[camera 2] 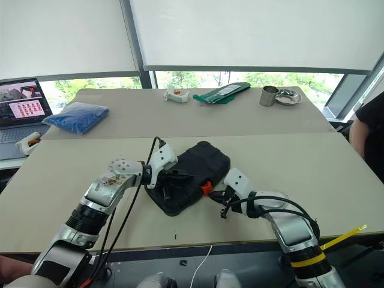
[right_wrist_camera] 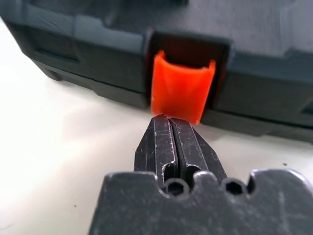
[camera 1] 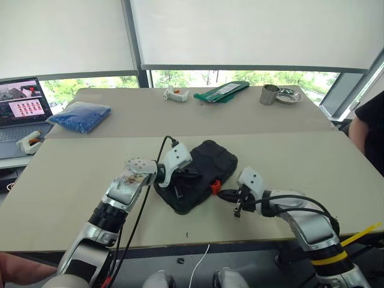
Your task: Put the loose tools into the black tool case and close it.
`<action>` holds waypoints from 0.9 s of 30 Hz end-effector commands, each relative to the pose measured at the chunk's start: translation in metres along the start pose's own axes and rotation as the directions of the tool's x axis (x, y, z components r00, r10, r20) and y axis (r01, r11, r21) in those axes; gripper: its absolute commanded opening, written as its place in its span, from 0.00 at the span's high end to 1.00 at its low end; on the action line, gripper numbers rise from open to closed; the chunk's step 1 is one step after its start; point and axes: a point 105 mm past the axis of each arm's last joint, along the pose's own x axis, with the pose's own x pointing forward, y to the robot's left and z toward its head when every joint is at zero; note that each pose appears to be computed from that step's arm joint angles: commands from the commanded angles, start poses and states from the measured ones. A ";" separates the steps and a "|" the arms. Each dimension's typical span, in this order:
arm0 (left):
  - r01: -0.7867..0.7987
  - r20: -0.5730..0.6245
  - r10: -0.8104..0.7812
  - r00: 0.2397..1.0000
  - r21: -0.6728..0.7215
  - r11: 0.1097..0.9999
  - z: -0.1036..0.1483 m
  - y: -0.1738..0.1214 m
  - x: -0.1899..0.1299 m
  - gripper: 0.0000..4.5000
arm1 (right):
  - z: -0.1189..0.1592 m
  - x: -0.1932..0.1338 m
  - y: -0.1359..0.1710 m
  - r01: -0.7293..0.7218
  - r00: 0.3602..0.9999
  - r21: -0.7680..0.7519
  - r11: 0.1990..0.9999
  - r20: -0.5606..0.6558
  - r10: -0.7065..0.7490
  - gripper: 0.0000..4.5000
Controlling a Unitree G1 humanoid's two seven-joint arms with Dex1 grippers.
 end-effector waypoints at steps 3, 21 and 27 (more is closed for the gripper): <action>0.031 -0.294 -0.108 0.950 -0.254 0.967 -0.096 -0.032 0.009 1.00 | 0.032 0.002 -0.005 0.014 0.995 -0.068 0.998 0.097 -0.007 1.00; 0.027 -0.297 -0.105 0.949 -0.256 0.966 -0.096 -0.031 0.009 1.00 | 0.042 0.032 -0.004 -0.003 0.984 0.002 1.000 0.179 0.003 1.00; 0.025 -0.295 -0.104 0.950 -0.258 0.966 -0.096 -0.031 0.010 1.00 | 0.040 0.042 -0.009 0.005 0.984 0.054 0.999 0.178 -0.015 1.00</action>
